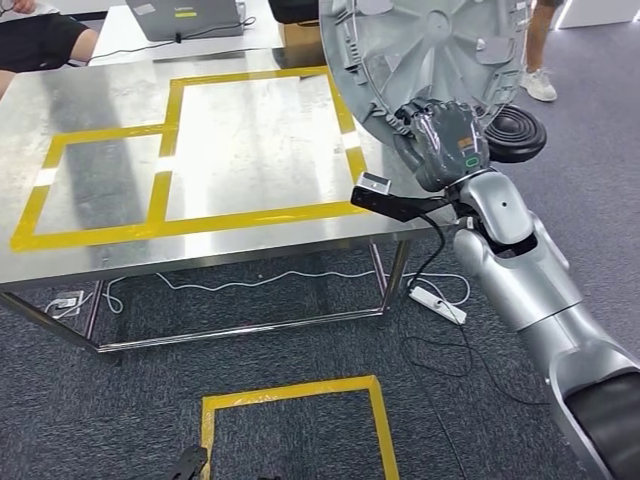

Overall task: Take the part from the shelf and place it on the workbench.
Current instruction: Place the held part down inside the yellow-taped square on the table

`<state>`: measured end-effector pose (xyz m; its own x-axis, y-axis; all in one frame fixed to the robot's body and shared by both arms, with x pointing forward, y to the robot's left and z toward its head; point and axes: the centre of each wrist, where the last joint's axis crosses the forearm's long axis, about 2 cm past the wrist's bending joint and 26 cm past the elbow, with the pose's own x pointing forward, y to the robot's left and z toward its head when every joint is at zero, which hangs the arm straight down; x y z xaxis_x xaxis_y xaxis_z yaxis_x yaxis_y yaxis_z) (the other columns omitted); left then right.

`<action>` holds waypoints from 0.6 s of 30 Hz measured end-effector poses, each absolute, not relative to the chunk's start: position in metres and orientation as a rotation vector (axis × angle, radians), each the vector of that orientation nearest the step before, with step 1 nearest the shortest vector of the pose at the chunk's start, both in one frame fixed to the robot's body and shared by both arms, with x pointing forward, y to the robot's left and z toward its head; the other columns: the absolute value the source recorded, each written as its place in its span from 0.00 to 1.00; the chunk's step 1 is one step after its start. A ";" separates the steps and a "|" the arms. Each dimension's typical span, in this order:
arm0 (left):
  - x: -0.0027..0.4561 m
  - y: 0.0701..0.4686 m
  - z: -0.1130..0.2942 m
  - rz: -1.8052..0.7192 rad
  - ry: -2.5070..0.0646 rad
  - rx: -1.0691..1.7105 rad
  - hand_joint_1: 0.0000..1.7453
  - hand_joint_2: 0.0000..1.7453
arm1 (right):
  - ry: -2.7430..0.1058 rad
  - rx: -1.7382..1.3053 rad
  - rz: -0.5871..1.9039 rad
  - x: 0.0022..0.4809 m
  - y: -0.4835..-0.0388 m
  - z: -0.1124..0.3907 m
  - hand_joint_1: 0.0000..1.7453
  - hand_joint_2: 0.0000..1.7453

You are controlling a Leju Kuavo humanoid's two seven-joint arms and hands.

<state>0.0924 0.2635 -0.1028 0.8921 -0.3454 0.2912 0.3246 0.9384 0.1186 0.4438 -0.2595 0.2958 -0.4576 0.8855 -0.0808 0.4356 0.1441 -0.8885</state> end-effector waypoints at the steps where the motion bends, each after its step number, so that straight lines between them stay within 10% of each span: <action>1: 0.093 0.263 -0.103 -0.348 -0.315 0.068 0.00 1.00 | -1.960 -1.261 1.268 0.444 -0.259 0.297 1.00 1.00; 18: 0.091 0.263 -0.103 -0.354 -0.311 0.067 0.00 1.00 | -1.957 -1.243 1.293 0.443 -0.257 0.292 1.00 1.00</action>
